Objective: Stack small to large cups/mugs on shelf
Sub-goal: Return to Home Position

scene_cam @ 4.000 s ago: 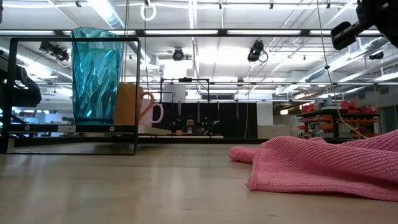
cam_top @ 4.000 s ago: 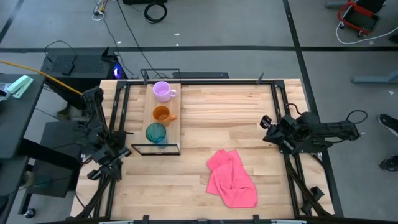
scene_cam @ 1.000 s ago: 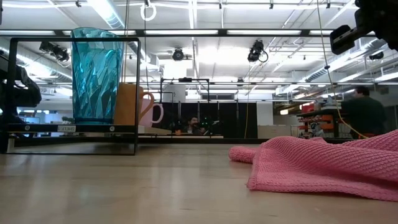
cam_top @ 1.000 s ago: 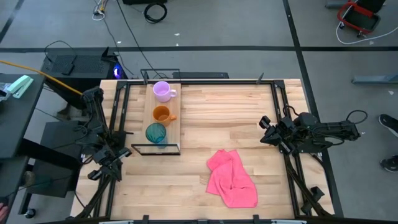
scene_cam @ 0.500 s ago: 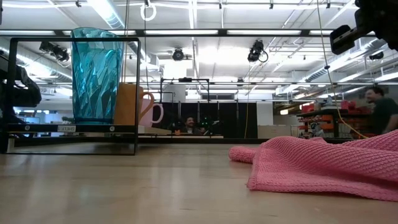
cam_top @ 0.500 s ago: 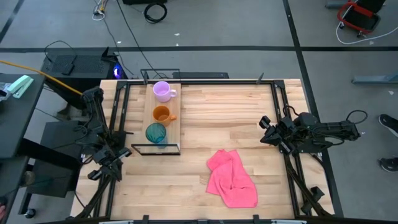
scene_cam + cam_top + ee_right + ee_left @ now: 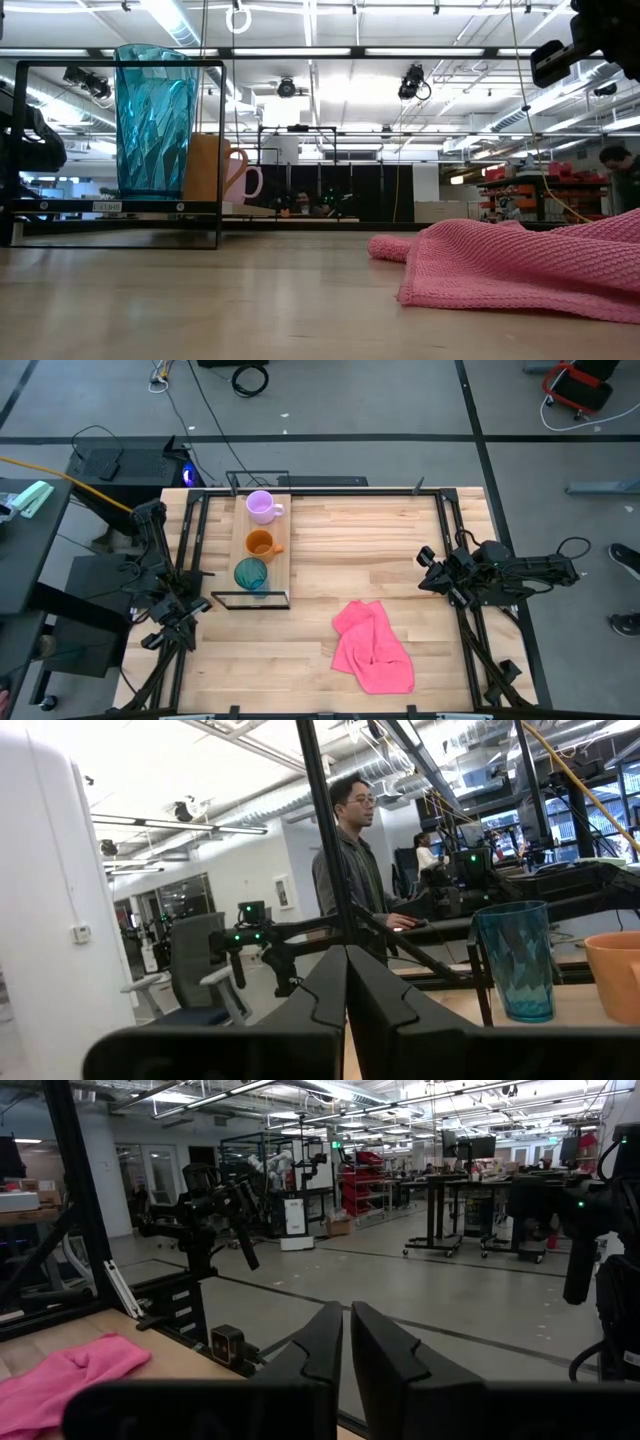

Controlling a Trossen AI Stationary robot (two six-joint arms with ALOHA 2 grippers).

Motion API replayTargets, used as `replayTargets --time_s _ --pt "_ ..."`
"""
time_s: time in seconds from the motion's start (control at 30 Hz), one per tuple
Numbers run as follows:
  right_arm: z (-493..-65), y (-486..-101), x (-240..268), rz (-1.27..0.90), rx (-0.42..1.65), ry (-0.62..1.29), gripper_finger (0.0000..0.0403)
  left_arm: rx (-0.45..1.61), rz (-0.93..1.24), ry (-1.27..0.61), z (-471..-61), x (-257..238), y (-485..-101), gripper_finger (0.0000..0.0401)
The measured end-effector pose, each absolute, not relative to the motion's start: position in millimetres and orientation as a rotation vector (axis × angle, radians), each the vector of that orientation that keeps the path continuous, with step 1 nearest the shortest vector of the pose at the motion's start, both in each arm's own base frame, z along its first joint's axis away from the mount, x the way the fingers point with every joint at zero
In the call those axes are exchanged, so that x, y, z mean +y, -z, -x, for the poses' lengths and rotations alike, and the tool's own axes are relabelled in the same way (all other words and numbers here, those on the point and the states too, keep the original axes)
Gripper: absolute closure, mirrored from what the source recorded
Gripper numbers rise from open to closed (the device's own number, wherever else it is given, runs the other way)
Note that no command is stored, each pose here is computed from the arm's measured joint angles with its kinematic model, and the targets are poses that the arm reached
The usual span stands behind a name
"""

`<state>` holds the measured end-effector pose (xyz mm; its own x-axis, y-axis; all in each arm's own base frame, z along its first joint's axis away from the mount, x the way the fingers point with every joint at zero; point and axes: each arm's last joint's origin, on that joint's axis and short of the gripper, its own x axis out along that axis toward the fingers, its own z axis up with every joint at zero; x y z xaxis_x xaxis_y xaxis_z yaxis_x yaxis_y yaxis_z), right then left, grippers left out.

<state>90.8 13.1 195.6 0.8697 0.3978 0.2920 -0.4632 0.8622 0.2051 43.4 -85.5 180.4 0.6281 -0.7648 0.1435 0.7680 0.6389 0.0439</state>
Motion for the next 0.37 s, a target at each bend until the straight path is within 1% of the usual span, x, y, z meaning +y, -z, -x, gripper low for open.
replayTargets --time_s 0.2,0.37 --pt "-90.8 -195.6 13.1 -0.275 -0.245 -0.456 0.0387 -0.154 0.022 0.879 -43.4 -85.5 -180.4 0.0361" --pt "-90.8 -195.6 13.1 -0.275 -0.245 -0.456 0.0387 -0.154 0.022 0.879 -43.4 -85.5 -180.4 0.0367"
